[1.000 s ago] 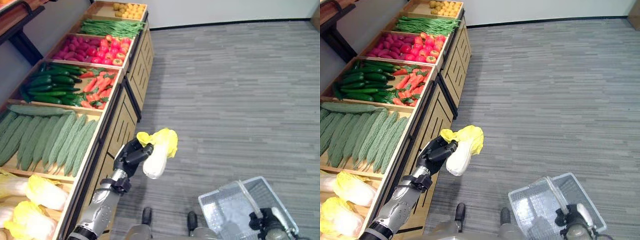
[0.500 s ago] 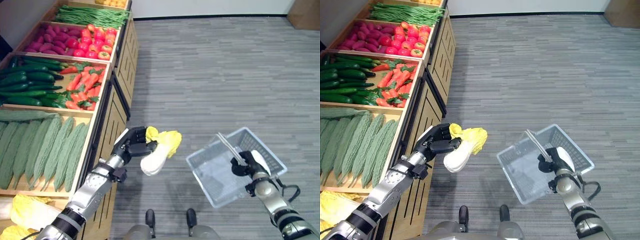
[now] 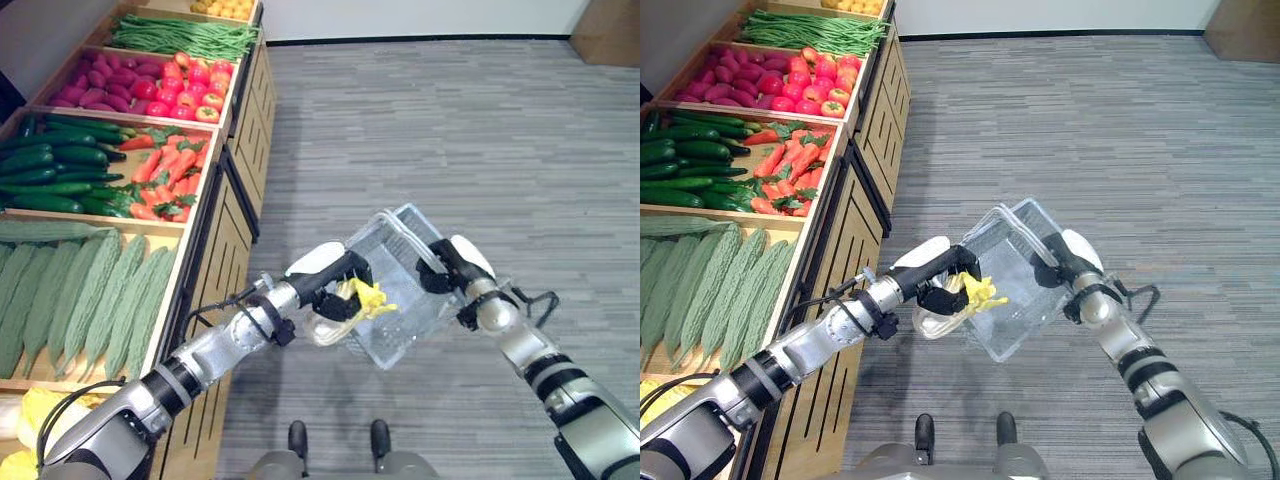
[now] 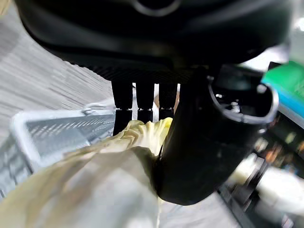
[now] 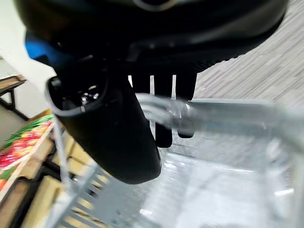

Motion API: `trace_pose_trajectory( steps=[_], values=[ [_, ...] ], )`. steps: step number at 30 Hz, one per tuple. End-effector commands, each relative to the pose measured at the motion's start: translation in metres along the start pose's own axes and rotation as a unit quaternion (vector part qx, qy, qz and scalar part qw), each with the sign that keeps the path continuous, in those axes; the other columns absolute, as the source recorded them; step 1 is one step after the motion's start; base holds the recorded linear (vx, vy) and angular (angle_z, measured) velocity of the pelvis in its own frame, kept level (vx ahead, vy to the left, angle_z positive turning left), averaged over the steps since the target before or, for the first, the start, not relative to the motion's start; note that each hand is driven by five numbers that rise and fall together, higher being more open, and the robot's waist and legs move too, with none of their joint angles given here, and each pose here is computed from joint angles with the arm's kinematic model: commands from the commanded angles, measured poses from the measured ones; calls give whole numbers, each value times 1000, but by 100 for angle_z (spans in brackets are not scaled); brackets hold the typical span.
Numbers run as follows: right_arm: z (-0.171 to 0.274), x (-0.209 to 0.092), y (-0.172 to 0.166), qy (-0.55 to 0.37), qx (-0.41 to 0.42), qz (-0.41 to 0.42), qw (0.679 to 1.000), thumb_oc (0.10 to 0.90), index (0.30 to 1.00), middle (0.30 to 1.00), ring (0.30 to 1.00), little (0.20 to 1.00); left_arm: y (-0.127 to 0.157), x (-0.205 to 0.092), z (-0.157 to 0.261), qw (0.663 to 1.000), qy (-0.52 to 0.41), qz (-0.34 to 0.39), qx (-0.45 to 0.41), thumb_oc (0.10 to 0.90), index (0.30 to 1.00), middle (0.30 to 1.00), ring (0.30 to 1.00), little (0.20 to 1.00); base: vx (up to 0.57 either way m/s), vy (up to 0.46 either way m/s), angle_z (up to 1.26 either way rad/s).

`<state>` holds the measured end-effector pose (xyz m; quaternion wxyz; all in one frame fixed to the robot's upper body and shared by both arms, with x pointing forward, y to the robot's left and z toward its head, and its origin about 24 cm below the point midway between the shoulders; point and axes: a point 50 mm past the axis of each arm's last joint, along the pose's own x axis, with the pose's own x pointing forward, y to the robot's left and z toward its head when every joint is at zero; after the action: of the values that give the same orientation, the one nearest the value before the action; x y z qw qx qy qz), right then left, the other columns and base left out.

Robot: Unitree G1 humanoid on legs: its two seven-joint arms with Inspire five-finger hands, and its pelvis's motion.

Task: Get the vegetables into the basket

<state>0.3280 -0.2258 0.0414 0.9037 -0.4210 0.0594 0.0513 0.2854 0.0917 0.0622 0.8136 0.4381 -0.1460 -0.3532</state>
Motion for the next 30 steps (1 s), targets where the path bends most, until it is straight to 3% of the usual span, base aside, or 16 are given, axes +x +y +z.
trace_pose_trajectory(
  steps=[1,3,8,21,22,23,24,30],
  values=[
    [74,11,-33,-169,89,-81,978,400,300,300,300,300,20,17,16,993,-61,59,80,400,300,300,300,300,0,0,0],
    [89,2,-23,-209,128,-63,967,400,300,300,300,300,13,21,11,989,-50,52,131,400,300,300,300,300,0,0,0],
    [106,-16,-4,-259,196,-21,945,400,300,300,300,300,4,21,-1,984,-21,60,166,400,300,300,300,300,3,0,-1],
    [131,-44,26,-321,254,74,909,400,300,300,300,300,-5,18,-22,962,18,55,266,400,300,300,300,300,10,11,-6],
    [134,-48,30,-329,260,90,903,400,300,300,300,300,-6,15,-32,952,38,47,301,525,476,476,476,476,5,8,-7],
    [134,-49,31,-328,265,93,902,400,300,300,300,300,-8,14,-36,949,47,44,308,575,544,544,544,544,6,11,-4],
    [134,-50,33,-326,270,96,901,400,300,300,300,300,-8,13,-39,946,54,43,315,900,1000,1000,1000,1000,0,0,0],
    [130,-52,42,-311,290,103,899,400,300,300,300,300,-11,9,-48,944,84,60,313,900,1000,1000,1000,1000,0,0,0]
  ],
)
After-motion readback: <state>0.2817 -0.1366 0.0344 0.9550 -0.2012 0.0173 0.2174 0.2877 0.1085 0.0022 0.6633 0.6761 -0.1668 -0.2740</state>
